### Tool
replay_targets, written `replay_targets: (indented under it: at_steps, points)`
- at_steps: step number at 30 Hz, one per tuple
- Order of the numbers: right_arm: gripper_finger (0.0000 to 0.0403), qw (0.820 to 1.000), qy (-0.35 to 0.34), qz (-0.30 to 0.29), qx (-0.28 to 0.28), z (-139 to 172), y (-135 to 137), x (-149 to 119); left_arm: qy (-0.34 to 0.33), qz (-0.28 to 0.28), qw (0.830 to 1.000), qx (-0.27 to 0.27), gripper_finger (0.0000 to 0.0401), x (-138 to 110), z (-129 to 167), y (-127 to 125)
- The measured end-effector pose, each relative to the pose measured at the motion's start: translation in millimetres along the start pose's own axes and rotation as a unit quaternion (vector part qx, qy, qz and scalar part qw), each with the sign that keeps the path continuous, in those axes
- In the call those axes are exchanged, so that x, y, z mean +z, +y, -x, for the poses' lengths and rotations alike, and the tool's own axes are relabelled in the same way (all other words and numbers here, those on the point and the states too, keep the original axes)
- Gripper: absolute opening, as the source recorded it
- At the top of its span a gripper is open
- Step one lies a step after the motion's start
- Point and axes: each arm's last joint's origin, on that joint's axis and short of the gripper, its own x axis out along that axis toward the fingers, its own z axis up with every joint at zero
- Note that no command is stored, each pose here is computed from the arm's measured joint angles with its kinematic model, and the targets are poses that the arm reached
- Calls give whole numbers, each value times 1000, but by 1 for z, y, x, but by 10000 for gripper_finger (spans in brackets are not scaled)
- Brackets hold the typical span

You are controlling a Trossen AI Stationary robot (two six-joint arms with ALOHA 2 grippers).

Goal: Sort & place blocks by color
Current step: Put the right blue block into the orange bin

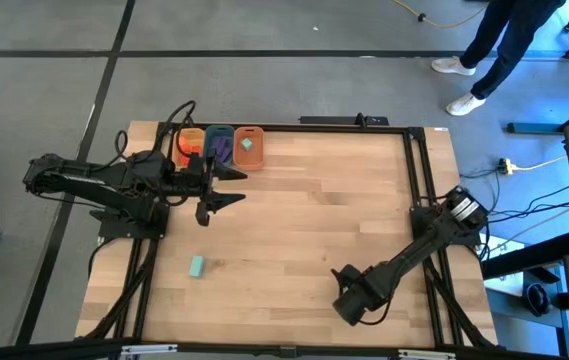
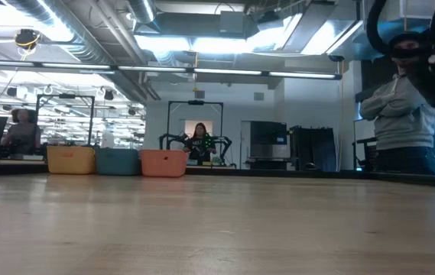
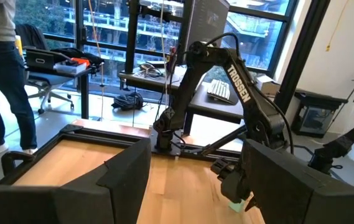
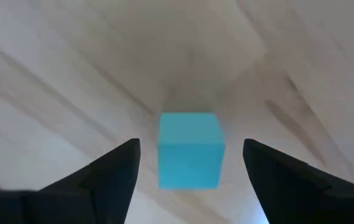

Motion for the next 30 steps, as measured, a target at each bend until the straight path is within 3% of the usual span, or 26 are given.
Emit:
replay_targets:
  at_steps: [7,15,20,25,30]
  points:
    - [266,1000,4,0,-3,-11,4,2,0,0,1000,0,244,0,0,0]
    - [151,1000,6,7,-8,-11,3,1,0,0,1000,0,244,0,0,0]
    - [135,996,19,84,-6,-9,2,-4,0,0,1000,0,244,0,0,0]
    - [135,980,22,195,19,13,-4,-9,0,0,1000,0,244,0,0,0]
    - [135,953,-18,278,118,30,-15,-1,0,0,1000,0,244,0,0,0]
